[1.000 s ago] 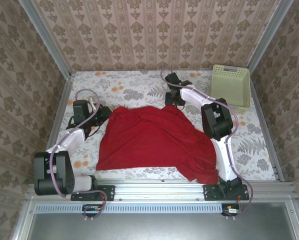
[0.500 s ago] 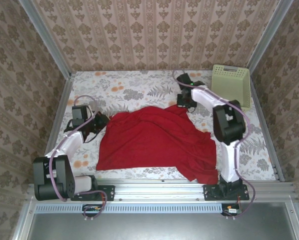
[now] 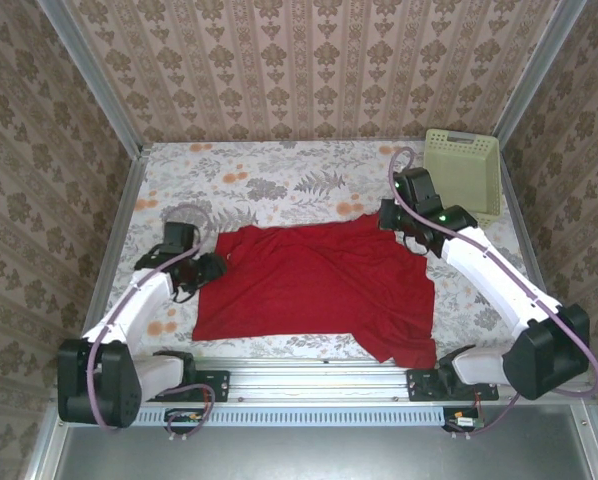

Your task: Fold the inside-out t-shirt

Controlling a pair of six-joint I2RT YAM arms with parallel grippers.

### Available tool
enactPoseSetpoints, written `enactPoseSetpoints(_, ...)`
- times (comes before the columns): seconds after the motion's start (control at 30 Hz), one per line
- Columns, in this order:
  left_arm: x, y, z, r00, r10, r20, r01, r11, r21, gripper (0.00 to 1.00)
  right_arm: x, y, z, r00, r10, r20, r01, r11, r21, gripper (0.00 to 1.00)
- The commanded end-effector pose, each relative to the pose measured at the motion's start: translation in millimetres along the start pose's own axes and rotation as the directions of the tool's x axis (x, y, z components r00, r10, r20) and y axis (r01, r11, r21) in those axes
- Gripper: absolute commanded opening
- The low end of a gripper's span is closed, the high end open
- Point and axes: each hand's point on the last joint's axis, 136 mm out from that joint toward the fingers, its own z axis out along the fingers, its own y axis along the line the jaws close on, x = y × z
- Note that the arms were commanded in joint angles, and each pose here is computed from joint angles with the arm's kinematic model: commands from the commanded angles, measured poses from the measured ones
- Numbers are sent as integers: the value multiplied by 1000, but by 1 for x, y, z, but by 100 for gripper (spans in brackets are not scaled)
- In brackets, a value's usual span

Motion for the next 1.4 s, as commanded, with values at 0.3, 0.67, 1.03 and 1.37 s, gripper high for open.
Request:
enactPoseSetpoints(0.3,-27,-22,32,932,354,-79,-360,881,-306,70,-17,-3,-47,990,64,123,-59,997,-45,0)
enactPoseSetpoints(0.67,-80,16,58,993,109,-37,-115,921,-372,39,-9,-42,-63,988,65,141,-81,991,110,0)
enactPoseSetpoints(1.03,-96,52,29,996,-65,57,79,949,-304,24,-12,-58,-70,987,71,142,-91,986,139,0)
enactPoseSetpoints(1.37,-43,-62,18,920,392,-18,-384,890,-245,39,-12,-54,-67,988,87,130,-103,987,122,0)
